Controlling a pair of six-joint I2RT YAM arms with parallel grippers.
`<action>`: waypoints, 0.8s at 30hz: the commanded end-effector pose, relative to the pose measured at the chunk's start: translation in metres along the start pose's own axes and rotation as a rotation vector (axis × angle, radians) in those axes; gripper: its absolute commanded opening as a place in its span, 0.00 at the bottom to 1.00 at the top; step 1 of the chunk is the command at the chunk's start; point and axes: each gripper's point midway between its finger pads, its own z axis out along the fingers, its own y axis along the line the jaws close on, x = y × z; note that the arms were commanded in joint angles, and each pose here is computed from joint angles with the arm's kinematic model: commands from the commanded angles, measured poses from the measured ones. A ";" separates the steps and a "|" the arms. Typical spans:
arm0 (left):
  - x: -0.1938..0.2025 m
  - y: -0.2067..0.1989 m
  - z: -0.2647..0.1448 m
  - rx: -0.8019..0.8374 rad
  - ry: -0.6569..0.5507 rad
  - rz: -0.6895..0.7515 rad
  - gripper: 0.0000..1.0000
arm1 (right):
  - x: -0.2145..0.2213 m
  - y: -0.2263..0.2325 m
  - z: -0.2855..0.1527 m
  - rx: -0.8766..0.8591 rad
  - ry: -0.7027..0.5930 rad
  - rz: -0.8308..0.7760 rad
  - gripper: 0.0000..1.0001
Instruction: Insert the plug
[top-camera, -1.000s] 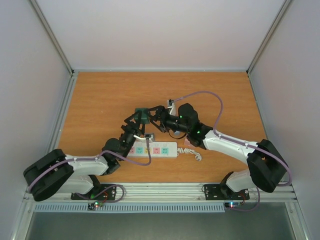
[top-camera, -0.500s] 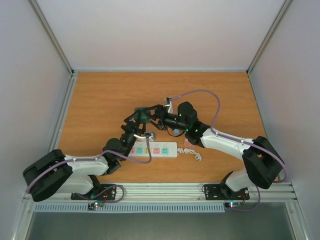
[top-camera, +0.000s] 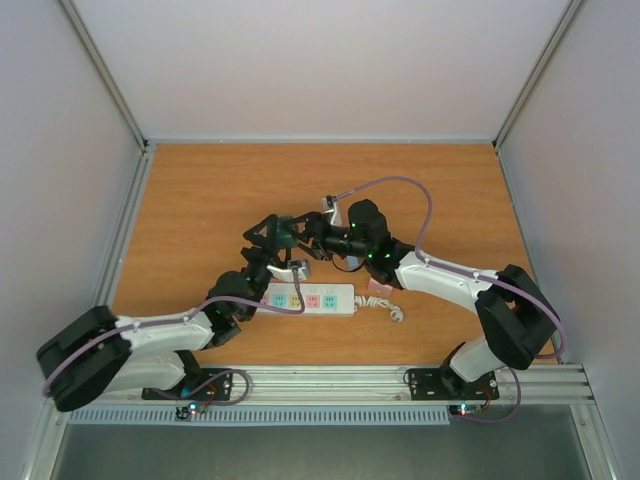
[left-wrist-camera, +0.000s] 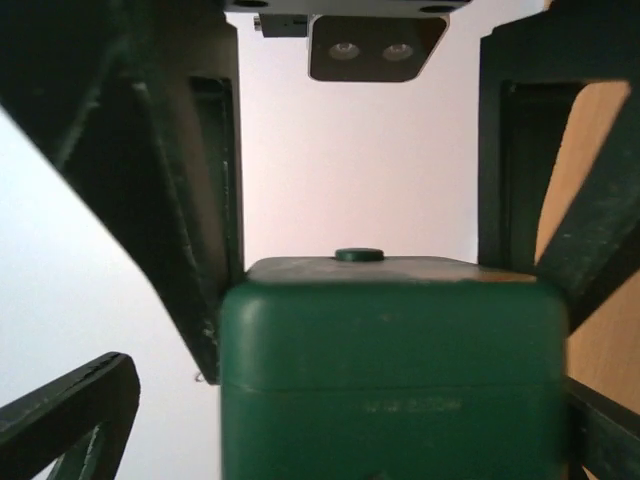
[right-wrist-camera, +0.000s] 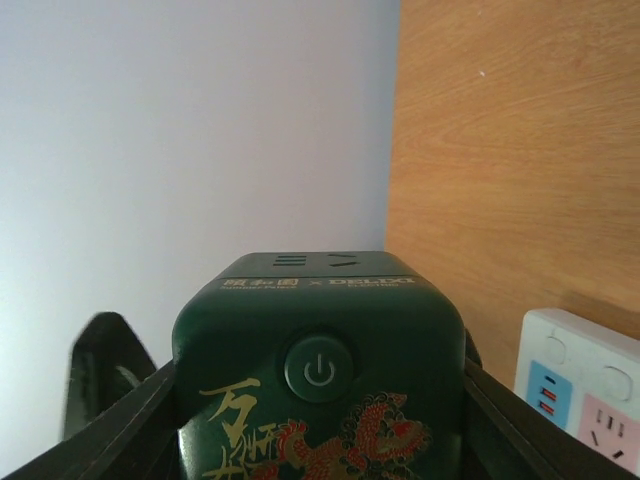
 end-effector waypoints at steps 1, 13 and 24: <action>-0.030 -0.002 -0.004 0.242 -0.098 -0.231 1.00 | -0.011 0.004 -0.006 0.033 -0.034 -0.052 0.33; -0.060 0.020 -0.071 0.812 -0.282 -0.660 1.00 | -0.023 -0.010 -0.036 0.197 -0.138 -0.209 0.30; -0.029 -0.009 -0.047 0.880 -0.143 -0.689 1.00 | 0.026 -0.001 -0.025 0.236 -0.049 -0.343 0.30</action>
